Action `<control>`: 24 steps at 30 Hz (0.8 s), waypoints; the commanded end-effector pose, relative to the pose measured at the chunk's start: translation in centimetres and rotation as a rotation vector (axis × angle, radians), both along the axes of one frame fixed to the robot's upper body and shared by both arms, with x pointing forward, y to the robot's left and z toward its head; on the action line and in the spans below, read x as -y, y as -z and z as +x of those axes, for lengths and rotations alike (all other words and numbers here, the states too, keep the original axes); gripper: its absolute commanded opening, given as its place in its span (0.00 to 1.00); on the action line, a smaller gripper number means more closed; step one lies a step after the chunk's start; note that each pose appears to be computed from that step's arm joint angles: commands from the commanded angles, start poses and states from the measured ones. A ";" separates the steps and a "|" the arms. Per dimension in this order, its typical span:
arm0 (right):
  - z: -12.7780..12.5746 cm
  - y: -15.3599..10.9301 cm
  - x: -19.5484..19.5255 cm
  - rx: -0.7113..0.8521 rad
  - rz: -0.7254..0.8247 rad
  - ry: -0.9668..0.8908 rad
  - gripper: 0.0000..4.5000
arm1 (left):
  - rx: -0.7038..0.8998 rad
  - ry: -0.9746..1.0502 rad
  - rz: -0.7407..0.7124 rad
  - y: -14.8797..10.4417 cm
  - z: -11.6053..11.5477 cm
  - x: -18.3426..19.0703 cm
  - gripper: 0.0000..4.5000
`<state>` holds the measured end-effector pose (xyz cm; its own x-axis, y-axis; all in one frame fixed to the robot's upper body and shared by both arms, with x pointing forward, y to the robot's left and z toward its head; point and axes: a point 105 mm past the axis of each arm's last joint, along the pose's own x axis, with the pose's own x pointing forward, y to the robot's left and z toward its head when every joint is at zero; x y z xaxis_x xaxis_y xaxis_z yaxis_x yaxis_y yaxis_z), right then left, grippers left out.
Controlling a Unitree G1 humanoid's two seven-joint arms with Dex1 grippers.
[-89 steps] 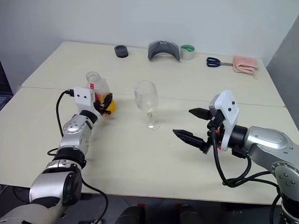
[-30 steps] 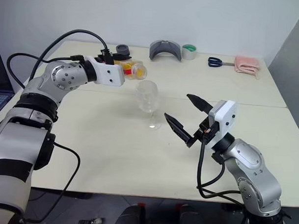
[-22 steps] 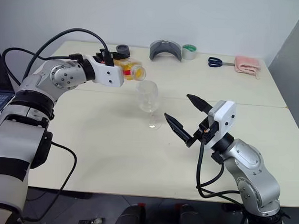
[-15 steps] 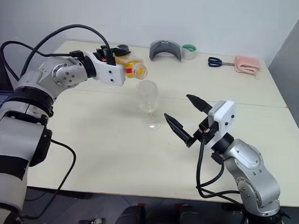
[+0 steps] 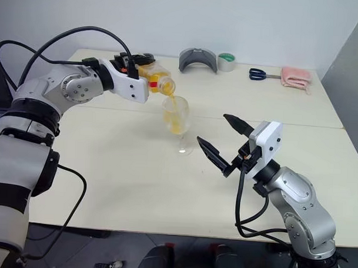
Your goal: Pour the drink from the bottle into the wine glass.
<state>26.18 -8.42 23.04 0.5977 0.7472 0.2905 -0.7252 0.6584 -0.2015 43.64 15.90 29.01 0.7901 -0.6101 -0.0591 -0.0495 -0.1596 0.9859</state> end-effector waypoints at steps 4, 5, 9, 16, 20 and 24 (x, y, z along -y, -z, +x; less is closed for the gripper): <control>-0.4 -0.9 -0.1 0.047 0.001 -0.019 1.00 | 0.100 0.001 0.009 -3.2 -0.5 -0.4 0.36; -0.4 -0.9 -0.1 0.046 0.001 -0.020 1.00 | 0.103 -0.003 0.013 -3.3 -0.5 -0.5 0.36; -0.4 -0.9 -0.2 0.046 0.005 -0.023 1.00 | 0.112 -0.011 0.023 -3.4 -0.5 -0.7 0.36; -0.4 -0.9 -0.3 0.045 0.009 -0.027 1.00 | 0.121 -0.012 0.036 -3.5 -0.5 -0.8 0.36; -0.4 -0.9 -0.3 0.043 0.009 -0.028 1.00 | 0.125 -0.012 0.040 -3.5 -0.5 -0.8 0.36; -0.4 -0.9 -0.2 0.043 0.008 -0.026 1.00 | 0.120 -0.011 0.020 -3.5 -0.5 -0.8 0.36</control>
